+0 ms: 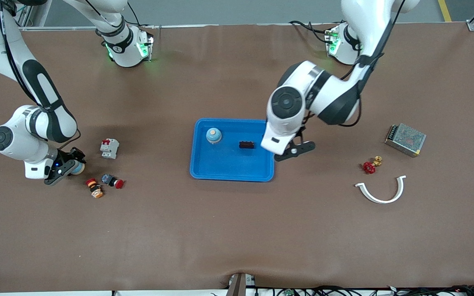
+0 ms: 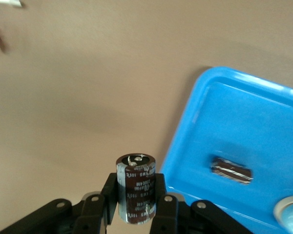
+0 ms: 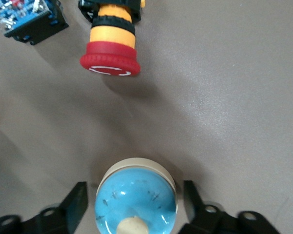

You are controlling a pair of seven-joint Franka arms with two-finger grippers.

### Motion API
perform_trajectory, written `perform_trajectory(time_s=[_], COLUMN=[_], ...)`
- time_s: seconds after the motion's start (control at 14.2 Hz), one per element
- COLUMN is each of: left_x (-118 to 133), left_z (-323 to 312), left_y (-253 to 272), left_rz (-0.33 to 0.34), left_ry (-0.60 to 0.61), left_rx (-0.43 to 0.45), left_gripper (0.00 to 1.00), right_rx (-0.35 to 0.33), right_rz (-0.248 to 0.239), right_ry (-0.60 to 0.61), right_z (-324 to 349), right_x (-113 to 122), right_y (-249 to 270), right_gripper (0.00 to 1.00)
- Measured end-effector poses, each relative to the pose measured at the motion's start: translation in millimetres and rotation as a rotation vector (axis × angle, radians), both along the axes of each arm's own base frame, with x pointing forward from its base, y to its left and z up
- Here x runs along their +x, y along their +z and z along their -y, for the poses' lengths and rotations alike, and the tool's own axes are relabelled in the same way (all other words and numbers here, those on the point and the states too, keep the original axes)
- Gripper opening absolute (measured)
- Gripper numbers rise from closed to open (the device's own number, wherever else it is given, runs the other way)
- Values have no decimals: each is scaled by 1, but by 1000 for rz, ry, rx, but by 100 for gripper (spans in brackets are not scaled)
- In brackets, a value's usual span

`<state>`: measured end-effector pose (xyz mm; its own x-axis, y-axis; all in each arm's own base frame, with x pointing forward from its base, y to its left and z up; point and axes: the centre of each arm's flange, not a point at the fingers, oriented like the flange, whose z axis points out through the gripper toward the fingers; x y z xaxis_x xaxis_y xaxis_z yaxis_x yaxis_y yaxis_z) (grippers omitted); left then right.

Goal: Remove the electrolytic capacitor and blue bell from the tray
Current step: 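Release the gauge with the right gripper while the left gripper lifts capacitor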

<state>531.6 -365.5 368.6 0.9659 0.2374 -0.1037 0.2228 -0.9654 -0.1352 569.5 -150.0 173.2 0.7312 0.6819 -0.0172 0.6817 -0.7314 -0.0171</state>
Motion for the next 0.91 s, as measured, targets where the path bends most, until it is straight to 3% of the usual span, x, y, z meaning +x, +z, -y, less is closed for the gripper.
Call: perform_trajectory(time_s=[0.07,0.21,0.49,0.7,0.91], left_x=[-6,-19,-34,-39,-55], left_z=[-20,-57,-95,-109,-131], left_y=[4,7,-4,-18,-36], left_rz=[5,-7,-49,-43,5], left_ry=[-38,-110,-220,-279,-321], left_rx=[-6,-7,-6,-23,-46], left_gripper=[34,34,34,34,34], right_rx=[2,18,22,37,76], right_rz=[-9,-80,-212,-249,-275], right_ry=[-3,-36,-169,-316,-489], right_z=[0,1,-23,-90,-182], right_x=[2,10,47,63,62], right_y=[3,22,127,195,234], right_gripper=[100,100,100,100,100])
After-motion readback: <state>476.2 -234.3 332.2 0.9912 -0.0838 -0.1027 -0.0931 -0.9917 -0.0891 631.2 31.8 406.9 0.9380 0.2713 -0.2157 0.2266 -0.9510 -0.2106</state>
